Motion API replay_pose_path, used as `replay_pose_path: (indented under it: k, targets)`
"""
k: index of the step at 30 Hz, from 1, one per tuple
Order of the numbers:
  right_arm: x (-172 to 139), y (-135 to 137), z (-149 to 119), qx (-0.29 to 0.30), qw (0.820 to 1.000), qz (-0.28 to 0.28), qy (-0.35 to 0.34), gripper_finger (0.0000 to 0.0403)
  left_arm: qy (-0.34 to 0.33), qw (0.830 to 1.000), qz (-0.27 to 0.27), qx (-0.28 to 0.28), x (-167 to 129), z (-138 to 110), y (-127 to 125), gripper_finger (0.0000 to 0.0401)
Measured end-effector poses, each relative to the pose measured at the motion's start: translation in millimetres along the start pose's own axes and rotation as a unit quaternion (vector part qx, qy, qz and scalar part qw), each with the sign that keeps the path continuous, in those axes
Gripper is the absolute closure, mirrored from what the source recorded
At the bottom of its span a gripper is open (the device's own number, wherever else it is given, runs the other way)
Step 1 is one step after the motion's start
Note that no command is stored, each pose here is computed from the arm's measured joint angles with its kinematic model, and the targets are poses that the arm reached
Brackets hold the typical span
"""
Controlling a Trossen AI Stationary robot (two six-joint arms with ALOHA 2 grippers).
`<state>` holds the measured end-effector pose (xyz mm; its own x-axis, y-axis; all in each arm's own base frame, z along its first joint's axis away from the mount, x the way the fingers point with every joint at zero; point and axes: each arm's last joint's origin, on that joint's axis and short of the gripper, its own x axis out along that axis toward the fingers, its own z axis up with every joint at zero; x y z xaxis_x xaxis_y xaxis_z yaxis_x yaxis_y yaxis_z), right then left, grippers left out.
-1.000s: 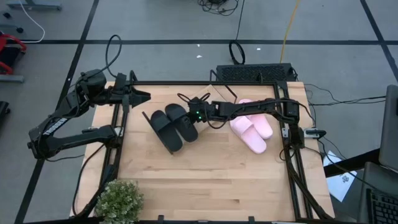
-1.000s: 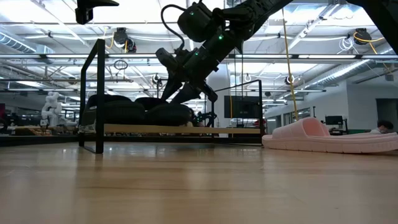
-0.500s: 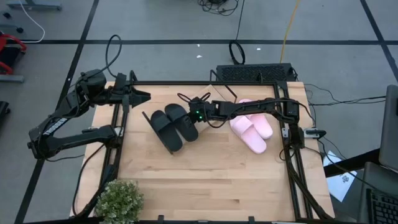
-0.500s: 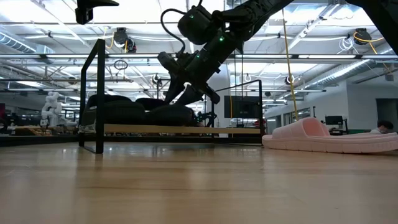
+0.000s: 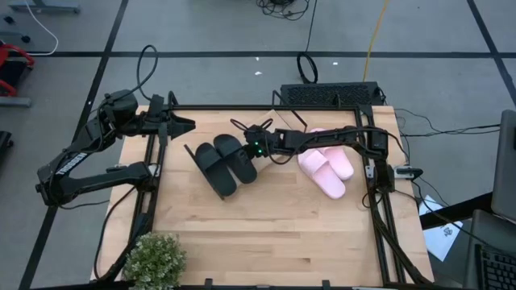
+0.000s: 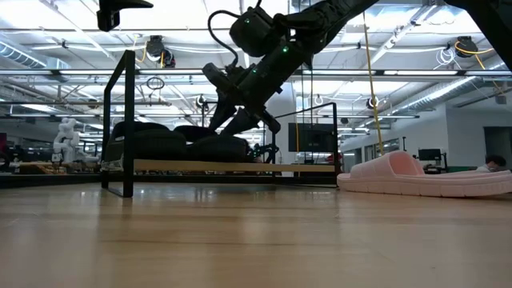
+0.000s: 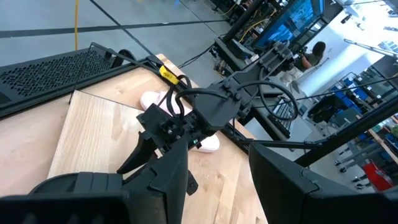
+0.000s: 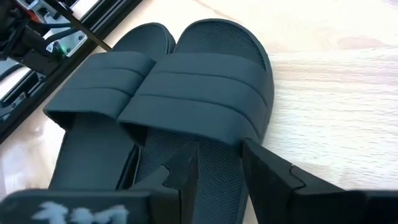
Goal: Pick and place slides into the shelf
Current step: Put the black slide on the shelf
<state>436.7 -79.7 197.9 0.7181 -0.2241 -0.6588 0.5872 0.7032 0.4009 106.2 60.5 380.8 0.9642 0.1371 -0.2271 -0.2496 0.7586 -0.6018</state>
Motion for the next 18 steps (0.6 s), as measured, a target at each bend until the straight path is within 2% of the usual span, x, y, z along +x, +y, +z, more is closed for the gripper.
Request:
replay_pose_path:
  k: [12, 18]
  targets:
    - [0.1, -4.0, 3.0, 0.008, 1.000, 0.014, 0.012, 0.0218, 0.000, 1.000, 0.000, 0.000, 0.0, 0.1, -0.1, 0.0236]
    - [-1.2, -2.9, 3.4, 0.004, 0.999, 0.028, 0.020, 0.0209, 0.000, 1.000, 0.000, 0.004, 0.0, 0.0, 0.0, 0.0236]
